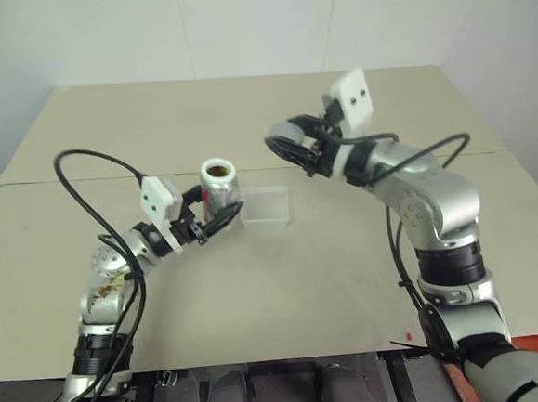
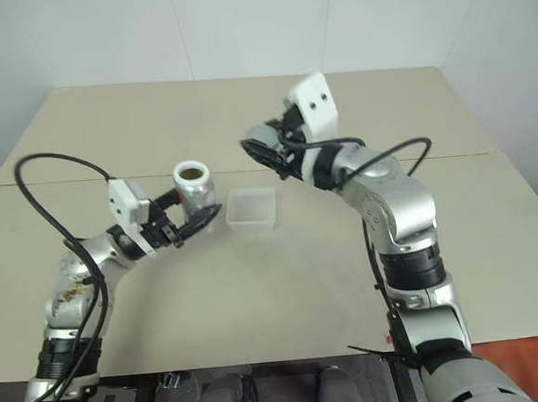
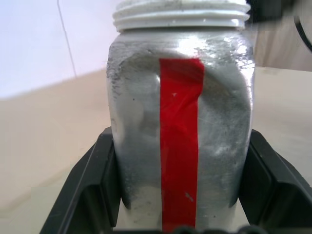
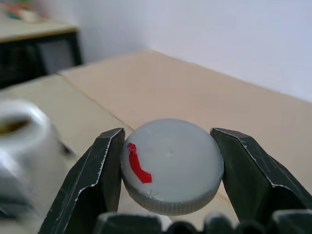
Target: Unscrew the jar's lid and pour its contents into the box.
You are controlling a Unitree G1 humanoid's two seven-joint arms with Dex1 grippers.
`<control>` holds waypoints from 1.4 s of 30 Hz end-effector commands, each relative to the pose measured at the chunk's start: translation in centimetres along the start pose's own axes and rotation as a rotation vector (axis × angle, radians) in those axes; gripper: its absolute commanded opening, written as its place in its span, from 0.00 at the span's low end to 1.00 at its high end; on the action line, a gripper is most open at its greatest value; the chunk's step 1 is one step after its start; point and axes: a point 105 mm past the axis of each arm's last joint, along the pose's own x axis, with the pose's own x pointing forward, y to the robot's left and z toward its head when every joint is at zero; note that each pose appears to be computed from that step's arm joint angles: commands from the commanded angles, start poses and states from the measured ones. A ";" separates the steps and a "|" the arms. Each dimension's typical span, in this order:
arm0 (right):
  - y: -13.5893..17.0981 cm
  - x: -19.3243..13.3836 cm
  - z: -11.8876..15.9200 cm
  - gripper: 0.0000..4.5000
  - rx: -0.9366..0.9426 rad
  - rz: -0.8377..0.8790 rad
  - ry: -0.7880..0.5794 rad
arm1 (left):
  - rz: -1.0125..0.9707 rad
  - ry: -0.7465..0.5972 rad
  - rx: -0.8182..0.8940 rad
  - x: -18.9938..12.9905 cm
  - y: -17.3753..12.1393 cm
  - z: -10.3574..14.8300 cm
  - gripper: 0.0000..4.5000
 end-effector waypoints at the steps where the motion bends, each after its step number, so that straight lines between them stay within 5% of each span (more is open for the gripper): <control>1: -2.2 -1.6 -1.4 0.61 -0.038 -0.161 0.016 | 0.002 -0.060 0.047 -0.2 1.2 2.6 0.61; 15: -5.9 -3.0 -11.9 0.61 0.077 -0.467 0.227 | 0.022 -0.062 0.074 0.3 2.3 3.4 0.61; 17: -5.8 -2.9 -12.5 0.78 0.079 -0.469 0.236 | 0.026 -0.058 0.076 0.3 2.1 3.3 0.61; 21: -5.7 -2.9 -12.5 0.99 0.083 -0.455 0.236 | 0.032 -0.047 0.079 0.0 1.9 3.2 0.61; 30: -4.3 -4.2 -8.3 0.99 0.018 -0.291 0.191 | 0.073 0.011 0.185 -0.1 3.6 3.1 0.61; 36: -2.0 -4.9 -3.6 0.99 -0.093 -0.052 0.142 | 0.218 0.123 0.672 3.5 7.9 3.5 0.61; 42: -0.2 -5.7 -1.9 0.99 -0.140 0.103 0.127 | 0.006 0.080 1.349 8.5 6.1 5.8 0.61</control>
